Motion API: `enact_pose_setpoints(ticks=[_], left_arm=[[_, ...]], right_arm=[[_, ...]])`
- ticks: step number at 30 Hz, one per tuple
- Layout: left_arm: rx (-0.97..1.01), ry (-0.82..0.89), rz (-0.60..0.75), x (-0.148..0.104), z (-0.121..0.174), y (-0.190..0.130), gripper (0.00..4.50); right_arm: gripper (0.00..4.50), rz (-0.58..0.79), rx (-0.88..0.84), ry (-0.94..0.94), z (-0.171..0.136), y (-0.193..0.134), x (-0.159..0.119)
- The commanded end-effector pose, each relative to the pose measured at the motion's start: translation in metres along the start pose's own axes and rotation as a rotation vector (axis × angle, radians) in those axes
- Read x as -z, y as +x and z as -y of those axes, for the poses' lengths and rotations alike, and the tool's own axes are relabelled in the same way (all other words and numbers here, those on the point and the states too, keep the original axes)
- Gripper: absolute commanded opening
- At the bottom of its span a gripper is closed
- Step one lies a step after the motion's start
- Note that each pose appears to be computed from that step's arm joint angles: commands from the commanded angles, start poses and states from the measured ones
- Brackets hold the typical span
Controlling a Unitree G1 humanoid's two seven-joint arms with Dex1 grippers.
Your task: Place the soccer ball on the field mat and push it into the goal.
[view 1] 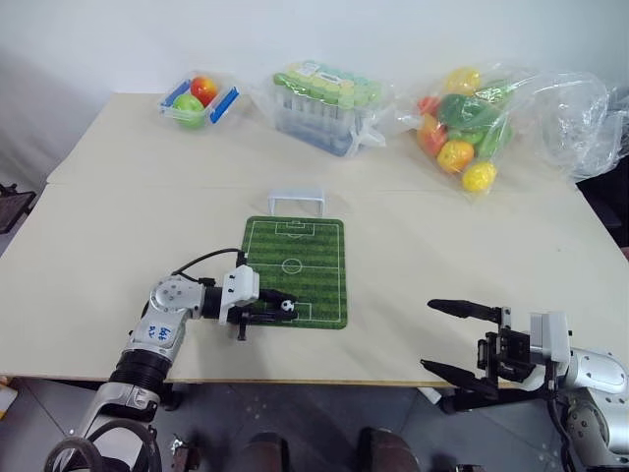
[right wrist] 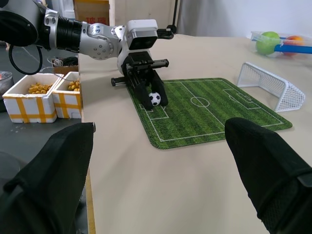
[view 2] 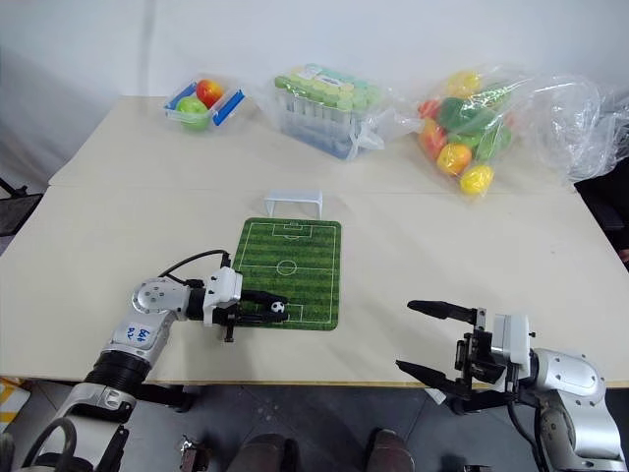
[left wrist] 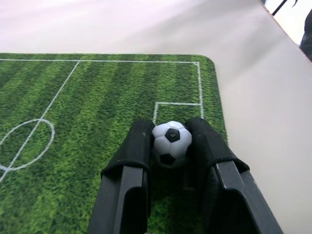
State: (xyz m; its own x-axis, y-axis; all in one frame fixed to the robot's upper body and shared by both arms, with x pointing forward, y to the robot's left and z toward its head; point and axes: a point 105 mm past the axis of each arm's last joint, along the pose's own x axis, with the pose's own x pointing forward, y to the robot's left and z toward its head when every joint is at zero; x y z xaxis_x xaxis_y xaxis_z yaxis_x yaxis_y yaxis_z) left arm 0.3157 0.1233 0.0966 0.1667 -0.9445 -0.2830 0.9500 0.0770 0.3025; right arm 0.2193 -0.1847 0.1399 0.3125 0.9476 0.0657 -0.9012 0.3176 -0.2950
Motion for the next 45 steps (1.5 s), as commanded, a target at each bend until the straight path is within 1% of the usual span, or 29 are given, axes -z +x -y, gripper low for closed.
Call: enact_pose_setpoints(ticks=[1,2,4,6,14,22,25,27,30,33,35,37,38,40,45], left_arm=[[-0.009,0.008,0.013,-0.002,0.0,0.002,0.85],[0.003,-0.007,0.023,-0.003,0.001,0.003,0.85],[0.018,0.002,0.041,-0.006,0.003,0.004,1.56],[0.024,0.021,0.04,-0.007,0.004,0.005,2.03],[-0.016,0.047,0.069,-0.015,-0.003,-0.001,2.03],[-0.026,0.075,0.172,-0.043,0.002,-0.016,2.03],[-0.055,0.074,0.196,-0.057,0.004,-0.028,2.03],[-0.126,0.047,0.207,-0.063,0.002,-0.049,2.03],[-0.171,0.023,0.157,-0.057,0.009,-0.075,2.03],[-0.155,-0.029,0.073,-0.041,0.027,-0.095,1.43],[-0.127,-0.094,0.003,-0.024,0.055,-0.114,0.79],[-0.103,-0.159,-0.01,-0.016,0.077,-0.122,0.12],[-0.082,-0.16,-0.002,-0.015,0.084,-0.119,0.04],[-0.052,-0.148,0.049,-0.021,0.089,-0.111,0.04],[-0.032,-0.151,0.087,-0.021,0.08,-0.071,0.04]], right_arm=[[4.5,0.026,-0.007,-0.036,-0.001,0.006,-0.007],[4.5,0.028,-0.007,-0.036,0.0,0.008,-0.008],[4.5,0.031,-0.009,-0.036,0.001,0.012,-0.009],[4.5,0.031,-0.01,-0.036,0.001,0.014,-0.01],[4.5,0.041,-0.014,-0.026,0.003,0.023,-0.012],[4.5,0.051,-0.036,-0.004,0.002,0.033,-0.014],[4.5,0.054,-0.036,-0.006,0.004,0.036,-0.015],[4.5,0.069,-0.022,-0.025,0.009,0.037,-0.019],[4.5,0.091,0.01,-0.047,0.016,0.037,-0.025],[4.5,0.085,0.009,-0.065,0.018,0.035,-0.027],[4.5,0.072,0.0,-0.077,0.018,0.032,-0.026],[4.5,0.058,-0.003,-0.093,0.019,0.027,-0.024],[4.5,0.053,-0.004,-0.098,0.019,0.024,-0.023],[4.5,0.046,-0.008,-0.102,0.019,0.021,-0.019],[4.5,0.045,-0.021,-0.083,0.017,0.017,-0.009]])
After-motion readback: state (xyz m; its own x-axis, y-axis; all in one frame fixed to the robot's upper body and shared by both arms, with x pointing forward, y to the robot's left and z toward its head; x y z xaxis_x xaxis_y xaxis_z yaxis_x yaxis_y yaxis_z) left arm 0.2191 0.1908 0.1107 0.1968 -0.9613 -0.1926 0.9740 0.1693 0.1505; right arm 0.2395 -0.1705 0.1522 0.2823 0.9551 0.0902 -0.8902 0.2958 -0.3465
